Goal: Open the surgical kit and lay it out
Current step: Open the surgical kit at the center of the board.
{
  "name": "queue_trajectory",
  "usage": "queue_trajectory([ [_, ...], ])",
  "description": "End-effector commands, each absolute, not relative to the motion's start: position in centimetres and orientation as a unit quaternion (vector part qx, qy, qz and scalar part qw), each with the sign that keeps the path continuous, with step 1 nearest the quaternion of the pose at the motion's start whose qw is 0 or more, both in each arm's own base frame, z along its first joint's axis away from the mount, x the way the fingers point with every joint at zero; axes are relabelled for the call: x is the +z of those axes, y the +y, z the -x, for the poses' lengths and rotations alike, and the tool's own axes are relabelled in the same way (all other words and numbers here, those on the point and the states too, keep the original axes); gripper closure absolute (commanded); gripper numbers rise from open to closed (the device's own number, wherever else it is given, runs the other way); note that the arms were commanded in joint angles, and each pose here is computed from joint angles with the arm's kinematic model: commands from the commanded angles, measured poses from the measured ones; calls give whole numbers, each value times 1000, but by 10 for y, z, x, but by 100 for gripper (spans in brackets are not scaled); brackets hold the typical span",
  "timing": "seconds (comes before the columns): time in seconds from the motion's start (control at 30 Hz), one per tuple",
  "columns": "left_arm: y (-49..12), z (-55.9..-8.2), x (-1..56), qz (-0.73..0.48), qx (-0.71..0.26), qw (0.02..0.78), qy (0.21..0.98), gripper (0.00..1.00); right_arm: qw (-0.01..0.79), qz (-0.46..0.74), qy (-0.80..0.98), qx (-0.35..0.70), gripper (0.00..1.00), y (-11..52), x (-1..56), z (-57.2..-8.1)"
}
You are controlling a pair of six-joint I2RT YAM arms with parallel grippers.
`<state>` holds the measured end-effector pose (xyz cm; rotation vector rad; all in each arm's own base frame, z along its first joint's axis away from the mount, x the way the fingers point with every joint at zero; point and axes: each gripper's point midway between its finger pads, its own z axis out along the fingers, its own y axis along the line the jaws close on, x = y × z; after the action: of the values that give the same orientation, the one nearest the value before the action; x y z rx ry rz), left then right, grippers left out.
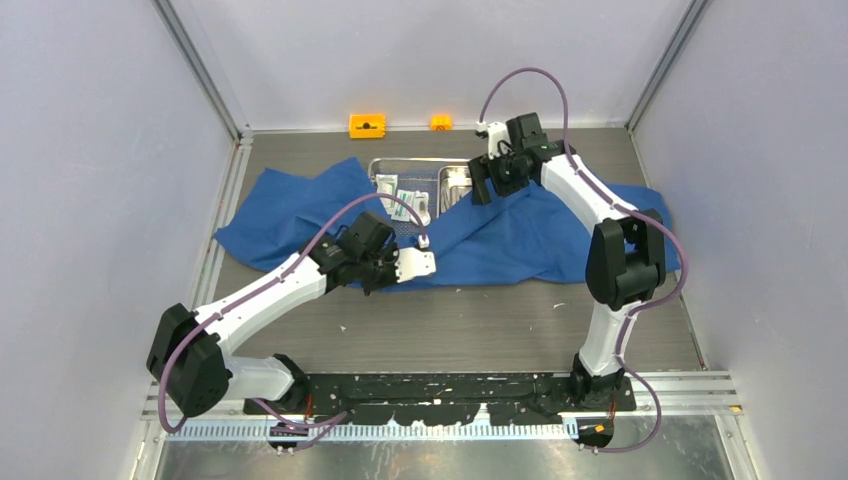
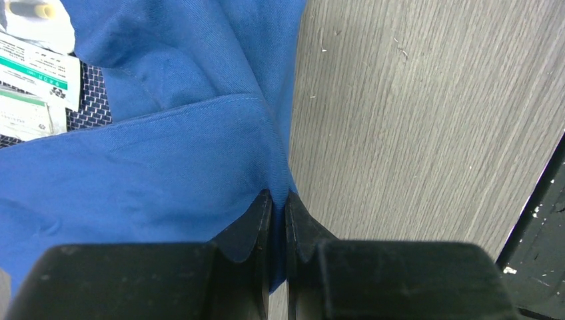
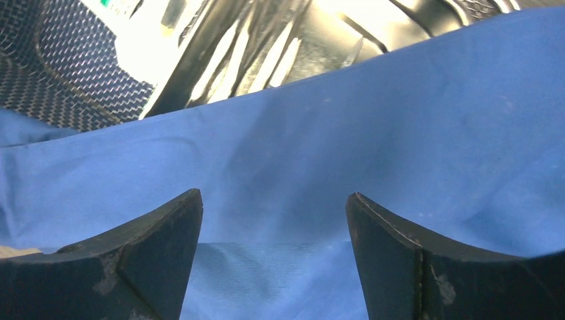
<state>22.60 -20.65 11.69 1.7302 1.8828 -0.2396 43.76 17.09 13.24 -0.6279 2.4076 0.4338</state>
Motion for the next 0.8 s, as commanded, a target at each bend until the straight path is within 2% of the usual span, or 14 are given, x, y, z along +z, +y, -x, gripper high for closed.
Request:
queue_trajectory([
  [0.0,-195,-215,109,-639,-84,260,719,100,318,276,891,169,15,187,153,-437],
  [0.47,-194,-216,110,-640,-80,267,715,100,244,451,845,153,13,178,137,-394],
  [0.77,-194,-217,111,-641,-79,262,717,100,232,520,816,96,13,175,122,-399],
])
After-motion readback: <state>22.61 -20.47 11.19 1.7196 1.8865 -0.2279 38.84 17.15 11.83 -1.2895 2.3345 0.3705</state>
